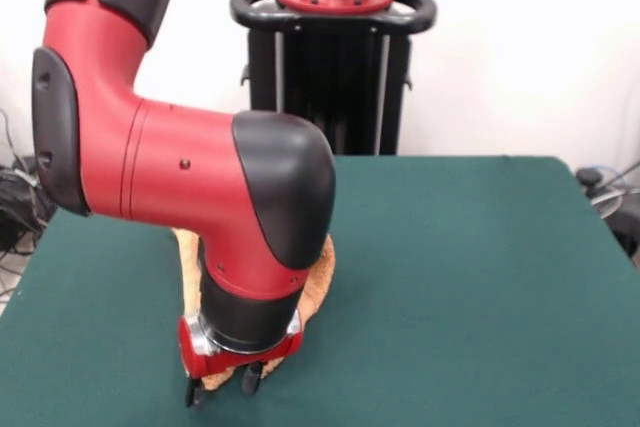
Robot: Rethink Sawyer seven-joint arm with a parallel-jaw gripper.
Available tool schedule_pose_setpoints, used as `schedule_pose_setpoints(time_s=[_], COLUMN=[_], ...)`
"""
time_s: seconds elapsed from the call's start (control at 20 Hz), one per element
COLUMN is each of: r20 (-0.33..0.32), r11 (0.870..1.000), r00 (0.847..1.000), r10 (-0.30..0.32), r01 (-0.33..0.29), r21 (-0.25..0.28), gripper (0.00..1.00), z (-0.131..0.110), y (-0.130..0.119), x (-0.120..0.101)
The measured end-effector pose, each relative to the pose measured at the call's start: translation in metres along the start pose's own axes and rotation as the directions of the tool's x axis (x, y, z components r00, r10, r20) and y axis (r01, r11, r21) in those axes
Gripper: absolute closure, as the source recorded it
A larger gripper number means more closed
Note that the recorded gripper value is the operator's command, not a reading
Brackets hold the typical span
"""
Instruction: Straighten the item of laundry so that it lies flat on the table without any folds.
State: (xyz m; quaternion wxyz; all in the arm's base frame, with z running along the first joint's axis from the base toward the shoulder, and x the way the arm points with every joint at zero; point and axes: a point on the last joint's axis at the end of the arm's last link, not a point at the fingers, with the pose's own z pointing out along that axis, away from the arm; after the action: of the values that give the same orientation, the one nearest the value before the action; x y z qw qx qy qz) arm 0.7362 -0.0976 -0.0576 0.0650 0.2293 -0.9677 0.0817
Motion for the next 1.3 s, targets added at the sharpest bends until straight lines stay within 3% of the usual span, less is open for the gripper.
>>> schedule_pose_setpoints(time_s=[0.5,1.3], r20=[0.007,-0.104], r11=[1.000,1.000], r00=[1.000,0.995], r10=[0.011,0.009], r01=[-0.011,-0.007], r21=[0.011,0.024], gripper=[0.00,0.00], z=[0.002,0.001], y=[-0.008,-0.007], x=[-0.008,-0.022])
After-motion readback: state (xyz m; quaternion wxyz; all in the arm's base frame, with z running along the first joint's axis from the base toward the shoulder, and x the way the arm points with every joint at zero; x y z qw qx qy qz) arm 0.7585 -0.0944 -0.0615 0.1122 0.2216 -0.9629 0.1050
